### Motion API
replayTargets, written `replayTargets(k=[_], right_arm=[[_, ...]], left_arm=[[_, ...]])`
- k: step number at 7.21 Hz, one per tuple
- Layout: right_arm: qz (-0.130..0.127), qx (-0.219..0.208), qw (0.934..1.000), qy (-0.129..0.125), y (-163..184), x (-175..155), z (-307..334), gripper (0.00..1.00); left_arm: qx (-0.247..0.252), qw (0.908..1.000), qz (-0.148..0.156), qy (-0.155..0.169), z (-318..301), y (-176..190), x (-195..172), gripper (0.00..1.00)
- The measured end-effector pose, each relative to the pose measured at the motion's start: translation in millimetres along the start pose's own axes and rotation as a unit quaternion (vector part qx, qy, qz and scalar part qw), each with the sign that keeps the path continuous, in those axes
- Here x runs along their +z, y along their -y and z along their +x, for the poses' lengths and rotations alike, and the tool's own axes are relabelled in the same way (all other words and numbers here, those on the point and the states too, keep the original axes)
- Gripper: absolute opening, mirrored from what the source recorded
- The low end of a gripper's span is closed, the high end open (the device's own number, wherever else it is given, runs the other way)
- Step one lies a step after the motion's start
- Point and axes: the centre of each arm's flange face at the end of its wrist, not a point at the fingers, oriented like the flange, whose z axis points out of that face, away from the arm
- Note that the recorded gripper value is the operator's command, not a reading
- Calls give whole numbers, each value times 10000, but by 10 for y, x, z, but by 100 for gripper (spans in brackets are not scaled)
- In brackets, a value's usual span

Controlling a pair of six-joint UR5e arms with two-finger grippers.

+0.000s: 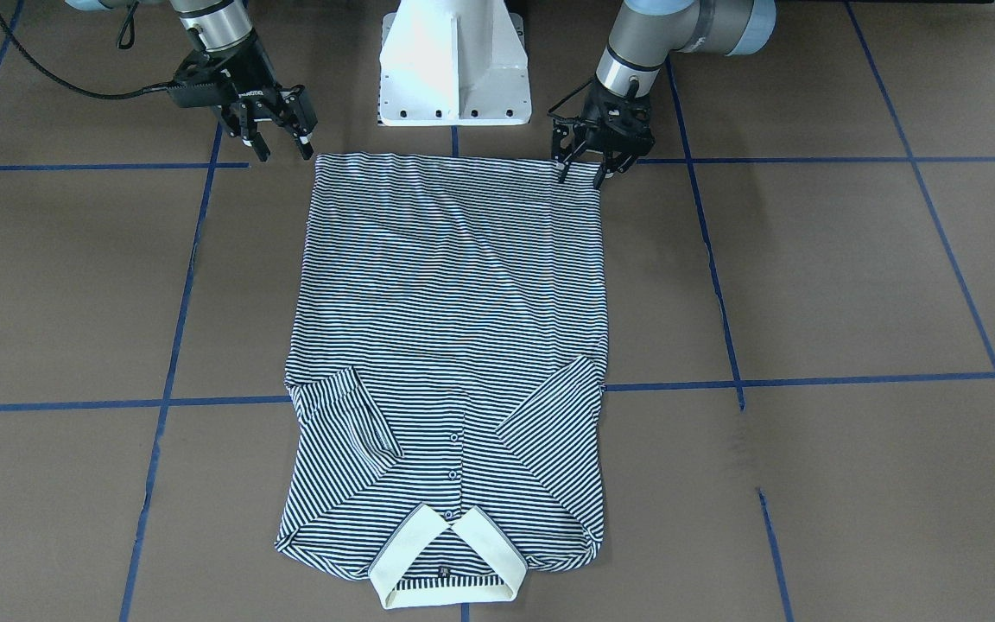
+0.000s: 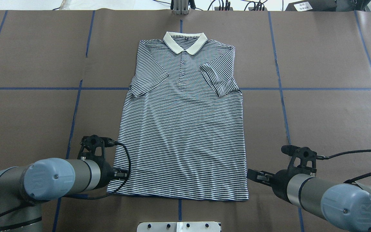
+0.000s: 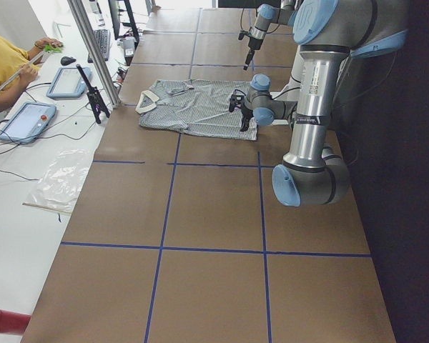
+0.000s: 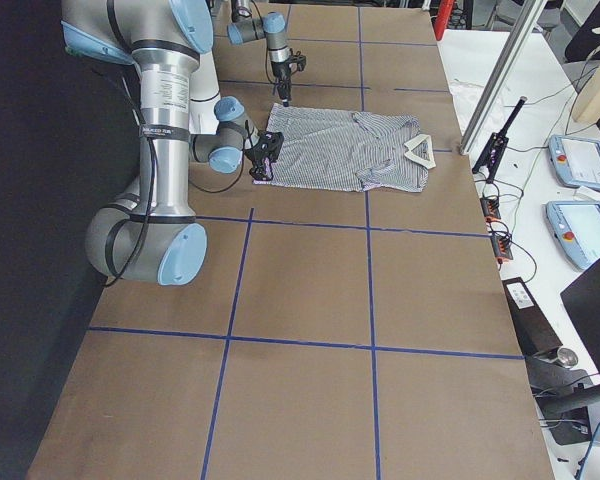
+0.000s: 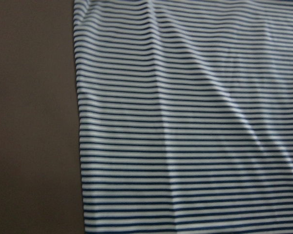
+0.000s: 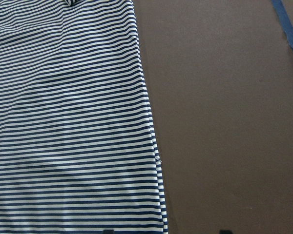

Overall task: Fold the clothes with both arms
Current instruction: 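Lower both grippers and grasp the hem corners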

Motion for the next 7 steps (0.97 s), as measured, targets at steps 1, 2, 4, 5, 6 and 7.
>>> replayTargets(k=[1, 2, 4, 5, 6, 7], right_arm=[[5, -6, 10000, 0, -20, 2, -2, 78], [11, -6, 10000, 0, -24, 2, -3, 78], [28, -7, 10000, 2, -23, 2, -4, 79], [42, -7, 10000, 3, -21, 2, -3, 79], [50, -7, 10000, 1, -18, 3, 0, 79], [57, -7, 10000, -3, -16, 3, 3, 79]], left_arm=[[-22, 9999, -67, 109, -86, -127, 60, 59], [-17, 9997, -118, 192, -161, -207, 96, 59], [5, 9994, -181, 278, -244, -291, 132, 56], [8, 9994, -200, 293, -256, -315, 141, 45], [-16, 9993, -233, 292, -247, -356, 152, 42], [-65, 9992, -271, 285, -230, -408, 164, 41]])
